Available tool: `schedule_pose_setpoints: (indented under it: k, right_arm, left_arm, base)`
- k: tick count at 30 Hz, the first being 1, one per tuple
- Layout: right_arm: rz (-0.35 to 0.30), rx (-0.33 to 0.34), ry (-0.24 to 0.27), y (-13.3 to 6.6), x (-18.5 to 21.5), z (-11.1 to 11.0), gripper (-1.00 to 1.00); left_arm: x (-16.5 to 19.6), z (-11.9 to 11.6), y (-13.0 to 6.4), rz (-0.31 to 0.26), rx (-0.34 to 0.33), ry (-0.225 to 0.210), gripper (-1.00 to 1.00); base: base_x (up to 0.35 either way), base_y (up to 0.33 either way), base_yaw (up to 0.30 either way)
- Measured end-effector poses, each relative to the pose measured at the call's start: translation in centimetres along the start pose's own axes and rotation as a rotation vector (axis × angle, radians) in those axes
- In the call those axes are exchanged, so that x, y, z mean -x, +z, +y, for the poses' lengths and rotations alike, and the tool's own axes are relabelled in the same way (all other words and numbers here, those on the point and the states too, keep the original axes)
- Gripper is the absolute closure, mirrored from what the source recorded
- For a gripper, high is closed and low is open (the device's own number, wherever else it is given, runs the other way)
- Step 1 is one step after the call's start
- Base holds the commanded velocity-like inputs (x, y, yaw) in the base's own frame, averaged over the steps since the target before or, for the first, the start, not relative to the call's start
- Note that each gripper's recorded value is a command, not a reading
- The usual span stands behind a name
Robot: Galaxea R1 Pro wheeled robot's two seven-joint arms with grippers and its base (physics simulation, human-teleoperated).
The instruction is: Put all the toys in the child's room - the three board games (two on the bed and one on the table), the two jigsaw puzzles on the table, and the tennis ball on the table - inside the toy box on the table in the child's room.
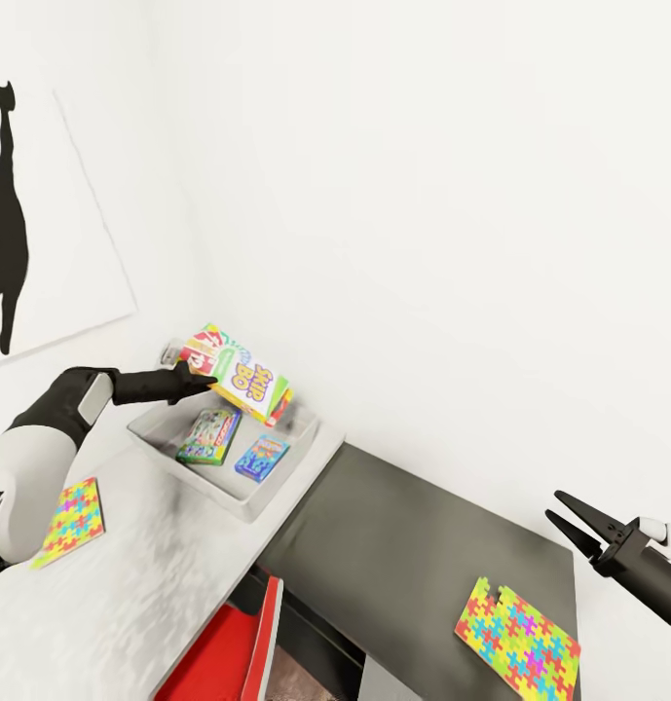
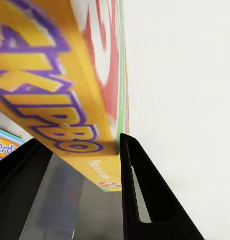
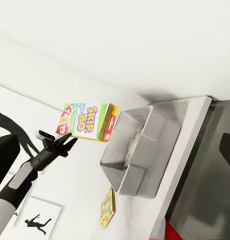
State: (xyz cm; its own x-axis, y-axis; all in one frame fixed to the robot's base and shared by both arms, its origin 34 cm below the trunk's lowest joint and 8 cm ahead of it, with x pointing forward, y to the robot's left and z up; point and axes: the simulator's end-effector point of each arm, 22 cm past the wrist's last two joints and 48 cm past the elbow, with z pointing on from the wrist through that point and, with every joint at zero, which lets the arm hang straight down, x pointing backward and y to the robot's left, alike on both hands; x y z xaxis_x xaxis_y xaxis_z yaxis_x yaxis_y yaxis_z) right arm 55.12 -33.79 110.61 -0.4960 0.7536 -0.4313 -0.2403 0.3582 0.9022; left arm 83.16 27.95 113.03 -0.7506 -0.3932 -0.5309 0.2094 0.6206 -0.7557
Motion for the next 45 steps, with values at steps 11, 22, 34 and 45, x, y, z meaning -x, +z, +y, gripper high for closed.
schedule_pose_setpoints:
  k: [11,22,34,45]
  right_arm:
    - [0.006,-0.014,0.01,0.1,-0.3,-0.8,-1.0]
    - [0.013,-0.022,0.02,0.3,-0.5,-1.4,-1.0]
    - [0.019,-0.005,0.03,0.4,-0.8,-1.5,-1.0]
    - [-0.026,0.186,-0.027,-2.3,2.3,2.9,-1.0]
  left_arm:
    - [0.1,0.8,0.3,-0.004,0.006,0.003,1.0]
    - [-0.4,1.8,1.0,0.006,0.013,-0.002,1.0]
    - [-0.6,2.9,1.8,0.0,0.026,0.017,1.0]
    - [-1.0,4.0,2.4,0.004,0.034,0.016,1.0]
  base:
    - [0.0,0.0,0.0]
    - [0.0,0.0,0.0]
    - [0.0,0.0,0.0]
    - [0.0,0.0,0.0]
